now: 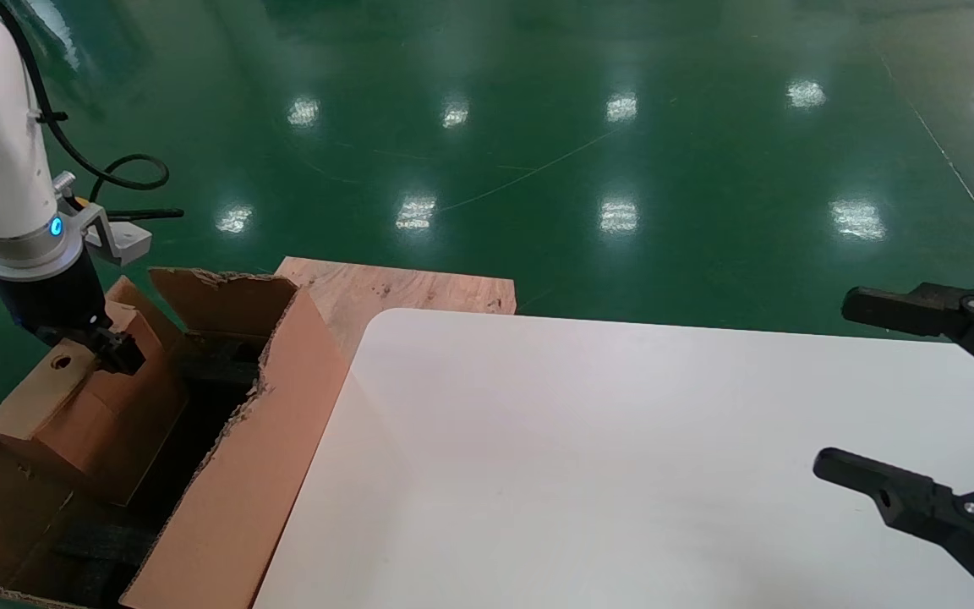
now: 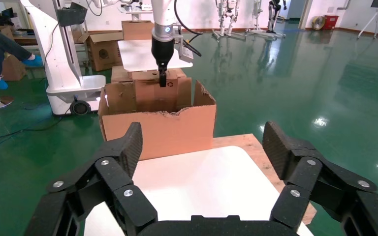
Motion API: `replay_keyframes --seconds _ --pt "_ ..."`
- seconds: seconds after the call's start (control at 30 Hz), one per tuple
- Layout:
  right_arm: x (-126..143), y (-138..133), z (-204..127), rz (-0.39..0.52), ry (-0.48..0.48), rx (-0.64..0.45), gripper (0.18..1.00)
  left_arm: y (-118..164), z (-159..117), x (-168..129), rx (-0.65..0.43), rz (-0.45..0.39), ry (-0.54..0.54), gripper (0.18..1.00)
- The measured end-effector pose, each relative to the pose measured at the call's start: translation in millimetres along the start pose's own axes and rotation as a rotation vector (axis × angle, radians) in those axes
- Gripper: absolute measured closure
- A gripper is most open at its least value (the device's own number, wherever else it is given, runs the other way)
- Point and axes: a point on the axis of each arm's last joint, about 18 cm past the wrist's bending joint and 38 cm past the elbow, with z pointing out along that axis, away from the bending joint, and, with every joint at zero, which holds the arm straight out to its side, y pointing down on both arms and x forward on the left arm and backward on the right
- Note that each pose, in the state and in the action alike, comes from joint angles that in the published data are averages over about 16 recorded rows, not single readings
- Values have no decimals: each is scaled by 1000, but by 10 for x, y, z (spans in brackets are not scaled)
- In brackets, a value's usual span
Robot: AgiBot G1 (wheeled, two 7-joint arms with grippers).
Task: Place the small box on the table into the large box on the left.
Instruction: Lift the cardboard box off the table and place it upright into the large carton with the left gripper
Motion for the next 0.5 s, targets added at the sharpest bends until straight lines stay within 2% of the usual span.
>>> replay_keyframes --seconds 0.2,0.5 --pt "0 0 0 0 0 0 270 47 162 73 -17 -25 5 931" --pt "0 0 0 0 0 0 198 100 360 123 -24 -56 0 932"
